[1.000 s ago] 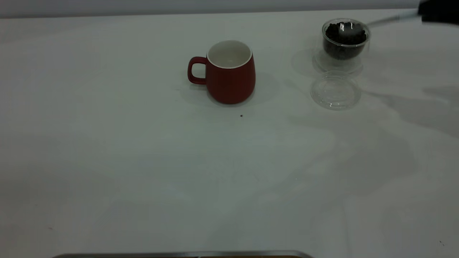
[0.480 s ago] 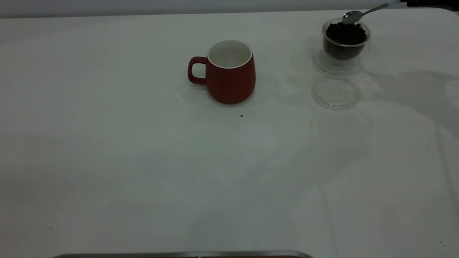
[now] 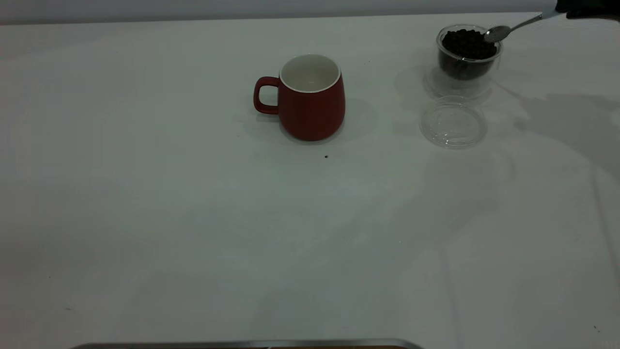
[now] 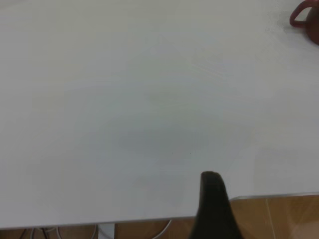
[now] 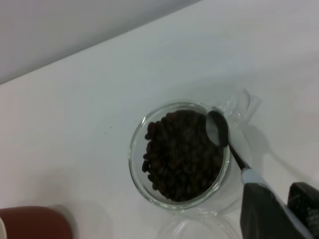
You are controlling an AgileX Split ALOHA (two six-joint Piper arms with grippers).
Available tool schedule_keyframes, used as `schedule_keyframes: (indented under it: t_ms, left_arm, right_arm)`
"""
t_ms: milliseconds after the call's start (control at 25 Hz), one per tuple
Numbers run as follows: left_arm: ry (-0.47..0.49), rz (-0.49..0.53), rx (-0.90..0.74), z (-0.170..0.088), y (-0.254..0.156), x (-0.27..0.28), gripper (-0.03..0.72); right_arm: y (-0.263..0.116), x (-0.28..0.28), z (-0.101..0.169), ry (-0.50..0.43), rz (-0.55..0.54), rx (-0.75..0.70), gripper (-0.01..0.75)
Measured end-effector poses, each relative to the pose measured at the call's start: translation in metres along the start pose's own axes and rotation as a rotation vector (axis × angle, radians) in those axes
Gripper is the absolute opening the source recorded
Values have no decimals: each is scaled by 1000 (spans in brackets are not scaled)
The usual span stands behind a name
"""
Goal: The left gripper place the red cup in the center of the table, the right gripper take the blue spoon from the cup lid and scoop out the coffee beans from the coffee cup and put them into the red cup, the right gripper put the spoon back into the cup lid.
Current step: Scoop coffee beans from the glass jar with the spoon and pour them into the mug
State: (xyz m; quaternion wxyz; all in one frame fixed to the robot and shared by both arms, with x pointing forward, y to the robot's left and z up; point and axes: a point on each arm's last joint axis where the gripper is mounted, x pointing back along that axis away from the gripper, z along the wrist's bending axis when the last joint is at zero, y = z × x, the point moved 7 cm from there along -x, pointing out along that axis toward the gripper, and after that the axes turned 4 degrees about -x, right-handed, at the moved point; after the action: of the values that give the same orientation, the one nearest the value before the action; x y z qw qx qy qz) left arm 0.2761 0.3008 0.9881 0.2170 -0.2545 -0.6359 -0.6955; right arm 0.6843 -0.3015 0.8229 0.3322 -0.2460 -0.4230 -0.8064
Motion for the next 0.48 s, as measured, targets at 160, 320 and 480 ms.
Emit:
schedule_keyframes:
  t_ms: [160, 320, 480]
  left_arm:
    - [0, 0, -2, 0, 0, 0, 587]
    - [0, 0, -1, 0, 0, 0, 587]
    - [0, 0, -1, 0, 0, 0, 587]
  right_arm:
    - [-10, -12, -7, 3, 32, -21, 110]
    - [-15, -15, -8, 17, 47, -31, 110]
    - [-16, -15, -2, 50, 51, -48, 110]
